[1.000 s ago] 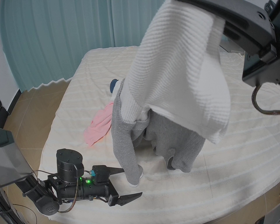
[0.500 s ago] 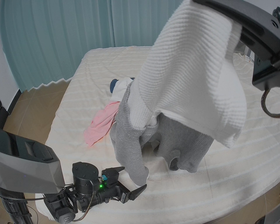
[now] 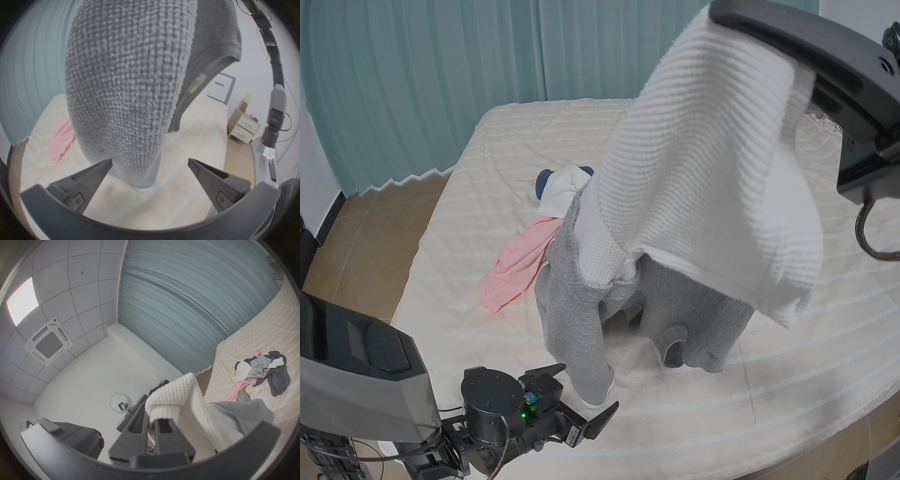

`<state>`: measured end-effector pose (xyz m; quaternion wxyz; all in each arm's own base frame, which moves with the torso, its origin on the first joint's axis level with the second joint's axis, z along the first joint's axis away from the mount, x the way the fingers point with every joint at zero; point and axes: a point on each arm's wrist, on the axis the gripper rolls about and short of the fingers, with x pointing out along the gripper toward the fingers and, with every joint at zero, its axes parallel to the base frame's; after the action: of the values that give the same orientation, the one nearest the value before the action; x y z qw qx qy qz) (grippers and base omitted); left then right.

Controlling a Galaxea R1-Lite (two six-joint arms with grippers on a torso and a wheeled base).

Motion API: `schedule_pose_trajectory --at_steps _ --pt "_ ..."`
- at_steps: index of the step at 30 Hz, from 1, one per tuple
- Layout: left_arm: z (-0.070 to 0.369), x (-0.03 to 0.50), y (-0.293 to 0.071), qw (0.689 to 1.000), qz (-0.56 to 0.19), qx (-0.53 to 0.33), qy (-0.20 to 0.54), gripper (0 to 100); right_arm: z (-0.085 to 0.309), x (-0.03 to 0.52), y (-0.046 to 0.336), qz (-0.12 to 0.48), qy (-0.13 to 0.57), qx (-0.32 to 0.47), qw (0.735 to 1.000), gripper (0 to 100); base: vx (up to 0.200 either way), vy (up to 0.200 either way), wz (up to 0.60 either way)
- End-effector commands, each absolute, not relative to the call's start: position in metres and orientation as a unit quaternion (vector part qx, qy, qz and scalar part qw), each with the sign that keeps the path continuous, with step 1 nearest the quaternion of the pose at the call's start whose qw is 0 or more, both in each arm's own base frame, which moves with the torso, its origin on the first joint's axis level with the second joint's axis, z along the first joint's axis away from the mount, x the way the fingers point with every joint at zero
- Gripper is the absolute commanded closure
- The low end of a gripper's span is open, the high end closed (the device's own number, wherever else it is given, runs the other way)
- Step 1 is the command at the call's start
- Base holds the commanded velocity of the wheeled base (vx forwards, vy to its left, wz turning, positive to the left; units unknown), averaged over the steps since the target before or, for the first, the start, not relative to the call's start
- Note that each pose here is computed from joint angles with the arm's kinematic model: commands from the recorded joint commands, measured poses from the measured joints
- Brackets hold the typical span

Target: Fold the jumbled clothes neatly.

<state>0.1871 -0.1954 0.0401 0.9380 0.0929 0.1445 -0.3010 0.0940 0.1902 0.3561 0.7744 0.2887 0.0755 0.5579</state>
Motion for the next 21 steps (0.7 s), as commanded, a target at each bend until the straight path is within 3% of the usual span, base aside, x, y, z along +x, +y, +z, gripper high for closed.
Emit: schedule_pose_trajectory --at_steps 1,11,21 --pt "0.042 0.189 -0.206 0.946 -0.282 0.084 0.133 0 0.356 0.094 0.191 0.558 0.077 0.289 0.774 100 0.000 0.000 0.00" --pt "0.037 0.205 -0.220 0.968 -0.216 0.031 0.127 0 0.354 0.094 0.190 0.557 0.078 0.289 0.775 100 0.000 0.000 0.00" --pt "0.030 0.218 -0.217 0.983 -0.130 0.036 0.121 0 0.354 0.092 0.183 0.557 0.076 0.290 0.775 100 0.000 0.000 0.00"
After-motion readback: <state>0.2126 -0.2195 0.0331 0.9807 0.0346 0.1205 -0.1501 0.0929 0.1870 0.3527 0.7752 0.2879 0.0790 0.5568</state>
